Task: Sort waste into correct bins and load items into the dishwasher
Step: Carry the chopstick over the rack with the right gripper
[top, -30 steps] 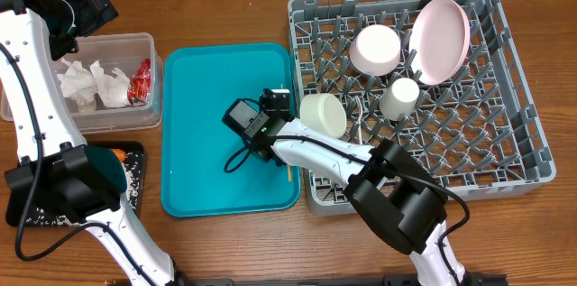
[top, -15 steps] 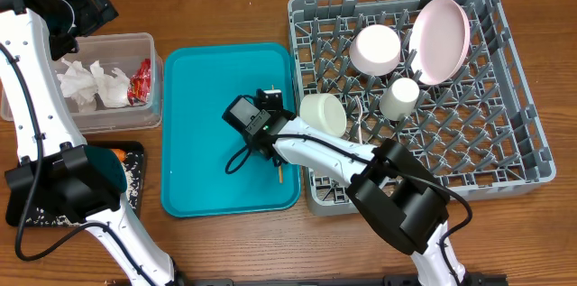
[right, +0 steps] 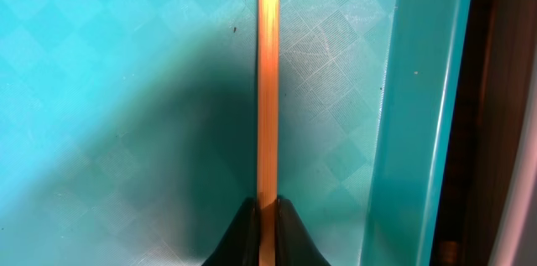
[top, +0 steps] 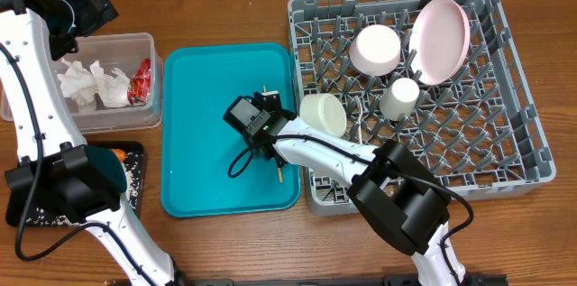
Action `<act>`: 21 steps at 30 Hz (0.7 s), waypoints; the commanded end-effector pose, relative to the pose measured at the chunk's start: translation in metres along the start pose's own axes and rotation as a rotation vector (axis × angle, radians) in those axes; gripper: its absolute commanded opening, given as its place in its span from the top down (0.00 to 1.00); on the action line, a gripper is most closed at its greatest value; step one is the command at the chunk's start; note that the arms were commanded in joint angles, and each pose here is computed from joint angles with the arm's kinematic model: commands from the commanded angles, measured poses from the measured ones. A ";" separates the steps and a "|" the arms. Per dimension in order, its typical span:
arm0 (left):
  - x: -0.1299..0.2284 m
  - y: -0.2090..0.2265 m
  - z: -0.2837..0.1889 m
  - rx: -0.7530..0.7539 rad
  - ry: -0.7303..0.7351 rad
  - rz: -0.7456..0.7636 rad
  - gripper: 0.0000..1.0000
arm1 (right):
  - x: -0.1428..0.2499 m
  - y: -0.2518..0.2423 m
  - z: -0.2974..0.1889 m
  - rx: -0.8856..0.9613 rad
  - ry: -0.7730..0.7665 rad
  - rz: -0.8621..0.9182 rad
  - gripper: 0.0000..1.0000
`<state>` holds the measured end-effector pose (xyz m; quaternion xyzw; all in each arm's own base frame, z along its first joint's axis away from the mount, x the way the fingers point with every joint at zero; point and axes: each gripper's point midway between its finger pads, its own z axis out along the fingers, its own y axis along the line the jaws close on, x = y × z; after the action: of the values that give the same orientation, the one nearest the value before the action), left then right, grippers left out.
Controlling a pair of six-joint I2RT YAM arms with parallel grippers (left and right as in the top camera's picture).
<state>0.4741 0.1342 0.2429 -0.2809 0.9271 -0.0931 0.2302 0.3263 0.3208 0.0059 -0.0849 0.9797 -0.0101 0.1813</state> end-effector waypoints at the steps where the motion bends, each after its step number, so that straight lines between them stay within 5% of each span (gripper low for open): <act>1: -0.007 -0.007 -0.026 0.015 -0.062 0.000 0.00 | 0.008 0.000 0.004 -0.013 0.040 -0.040 0.96; 12: -0.007 -0.007 -0.026 0.015 -0.062 0.000 0.00 | -0.049 0.023 -0.085 -0.162 -0.085 -0.117 0.96; 21: -0.007 -0.007 -0.026 0.015 -0.062 0.000 0.00 | -0.053 -0.038 -0.144 -0.123 -0.074 -0.145 0.96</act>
<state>0.4742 0.1343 0.2429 -0.2811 0.9270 -0.0929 0.2303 0.3200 0.3086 0.1237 -0.1626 0.9691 0.0333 0.1827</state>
